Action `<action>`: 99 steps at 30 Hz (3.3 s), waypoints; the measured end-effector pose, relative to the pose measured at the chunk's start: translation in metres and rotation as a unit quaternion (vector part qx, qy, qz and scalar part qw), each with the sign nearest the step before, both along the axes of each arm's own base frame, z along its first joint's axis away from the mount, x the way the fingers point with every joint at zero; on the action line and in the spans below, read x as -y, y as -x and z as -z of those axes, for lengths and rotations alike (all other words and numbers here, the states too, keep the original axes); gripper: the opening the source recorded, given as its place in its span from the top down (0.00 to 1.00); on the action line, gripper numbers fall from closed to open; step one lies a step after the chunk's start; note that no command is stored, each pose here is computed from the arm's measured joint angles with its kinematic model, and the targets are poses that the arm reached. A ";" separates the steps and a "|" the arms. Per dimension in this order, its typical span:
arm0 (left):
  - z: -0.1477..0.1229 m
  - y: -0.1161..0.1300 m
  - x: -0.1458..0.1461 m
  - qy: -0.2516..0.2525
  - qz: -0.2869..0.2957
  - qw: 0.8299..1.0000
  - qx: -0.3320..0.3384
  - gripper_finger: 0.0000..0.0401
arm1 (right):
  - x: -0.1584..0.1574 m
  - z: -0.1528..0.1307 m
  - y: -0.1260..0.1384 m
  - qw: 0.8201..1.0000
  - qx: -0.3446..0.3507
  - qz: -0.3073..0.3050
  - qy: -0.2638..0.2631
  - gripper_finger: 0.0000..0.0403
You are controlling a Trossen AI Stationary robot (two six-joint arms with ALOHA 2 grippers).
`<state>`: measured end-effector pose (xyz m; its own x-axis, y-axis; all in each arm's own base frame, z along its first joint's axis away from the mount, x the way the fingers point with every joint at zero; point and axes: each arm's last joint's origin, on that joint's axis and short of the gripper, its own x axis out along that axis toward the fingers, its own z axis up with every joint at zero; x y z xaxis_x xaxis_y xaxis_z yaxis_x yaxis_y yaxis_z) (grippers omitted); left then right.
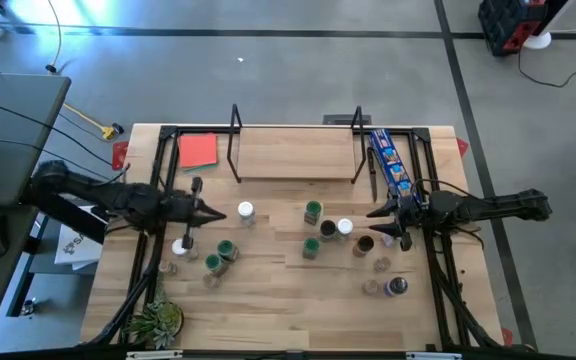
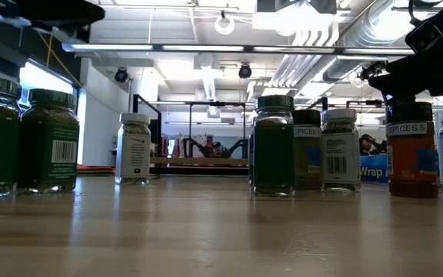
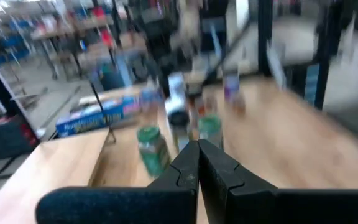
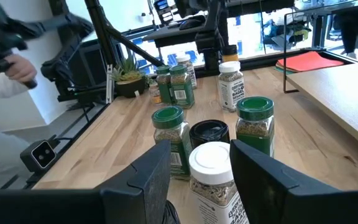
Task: Shelf spices
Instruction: Put the green seasoning bottle on the shelf
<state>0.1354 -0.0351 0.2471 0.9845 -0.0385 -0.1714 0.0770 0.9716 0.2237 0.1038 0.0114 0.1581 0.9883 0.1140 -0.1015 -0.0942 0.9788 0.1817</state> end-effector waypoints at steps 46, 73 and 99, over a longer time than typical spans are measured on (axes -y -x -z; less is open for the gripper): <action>0.041 -0.287 -0.128 0.049 0.079 0.954 -0.286 0.30 | 0.000 0.000 0.000 1.000 0.000 0.000 0.000 0.60; 0.037 -0.293 -0.083 0.012 0.050 0.953 -0.298 0.30 | 0.000 0.000 0.000 1.000 -0.001 0.000 0.000 0.60; 0.013 -0.293 -0.073 0.016 0.006 0.968 -0.249 0.30 | 0.000 0.000 0.000 1.000 -0.001 0.000 0.000 0.60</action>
